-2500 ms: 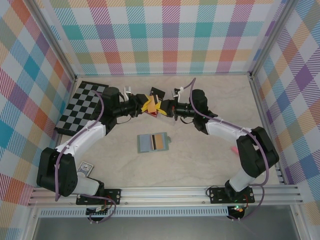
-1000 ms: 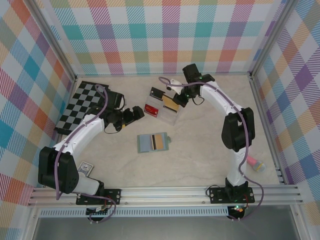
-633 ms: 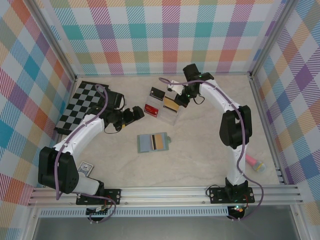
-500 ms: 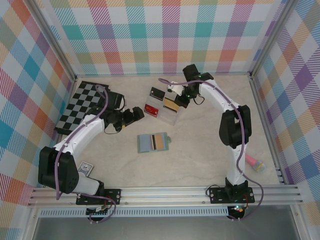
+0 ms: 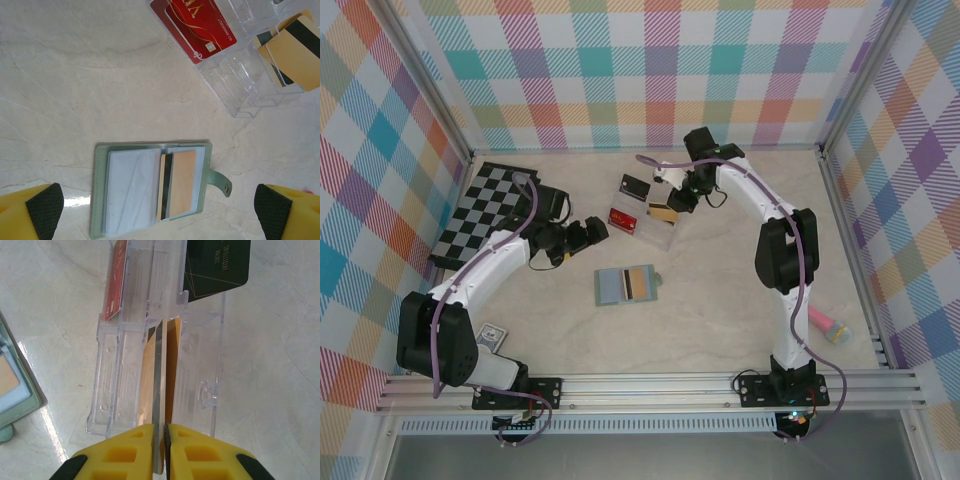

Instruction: Take the credit cards out of the card holder

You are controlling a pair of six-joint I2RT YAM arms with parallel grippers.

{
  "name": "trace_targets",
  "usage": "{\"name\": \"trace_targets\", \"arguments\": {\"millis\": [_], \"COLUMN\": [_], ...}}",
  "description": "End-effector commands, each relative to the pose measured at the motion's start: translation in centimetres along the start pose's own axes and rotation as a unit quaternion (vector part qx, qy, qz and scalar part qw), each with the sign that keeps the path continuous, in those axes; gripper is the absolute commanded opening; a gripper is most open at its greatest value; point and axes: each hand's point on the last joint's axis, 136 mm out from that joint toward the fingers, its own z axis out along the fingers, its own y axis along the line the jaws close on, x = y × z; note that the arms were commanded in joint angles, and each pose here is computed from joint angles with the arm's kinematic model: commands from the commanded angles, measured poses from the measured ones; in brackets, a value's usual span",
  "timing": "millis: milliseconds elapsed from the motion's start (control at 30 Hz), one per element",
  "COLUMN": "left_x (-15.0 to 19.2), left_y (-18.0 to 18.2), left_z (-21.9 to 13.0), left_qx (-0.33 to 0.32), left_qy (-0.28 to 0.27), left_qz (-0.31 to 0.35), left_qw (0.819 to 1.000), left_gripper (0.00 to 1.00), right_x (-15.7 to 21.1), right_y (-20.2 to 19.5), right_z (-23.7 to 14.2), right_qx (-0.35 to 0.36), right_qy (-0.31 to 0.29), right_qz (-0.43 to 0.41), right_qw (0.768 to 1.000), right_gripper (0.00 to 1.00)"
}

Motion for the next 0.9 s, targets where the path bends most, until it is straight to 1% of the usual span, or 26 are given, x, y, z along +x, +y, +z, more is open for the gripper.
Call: {"name": "trace_targets", "arguments": {"millis": [0, 167, 400, 700, 867], "left_x": [0.0, 0.0, 0.1, 0.1, 0.2], "left_y": [0.7, 0.6, 0.7, 0.7, 0.7], "left_z": [0.3, 0.4, 0.4, 0.3, 0.3], "left_qx": [-0.005, -0.003, -0.003, -0.004, -0.002], "left_qy": [0.0, 0.002, 0.003, 0.005, 0.006], "left_qz": [0.001, 0.0, 0.001, 0.002, 0.002], "left_qw": [1.0, 1.0, 1.0, 1.0, 1.0], "left_gripper": [1.0, 1.0, 1.0, 1.0, 1.0], "right_x": [-0.1, -0.2, -0.4, -1.8, -1.5], "right_y": [-0.3, -0.5, -0.4, -0.3, -0.3], "right_z": [0.0, 0.0, 0.0, -1.3, -0.7], "right_qx": [-0.003, 0.001, -0.004, 0.002, -0.001], "right_qy": [-0.001, -0.002, -0.009, -0.049, -0.049], "right_qz": [0.01, 0.014, 0.01, 0.002, 0.009], "right_qw": [1.0, 1.0, 1.0, 0.999, 0.999], "right_gripper": [0.15, 0.14, 0.0, 0.0, 0.0]}}
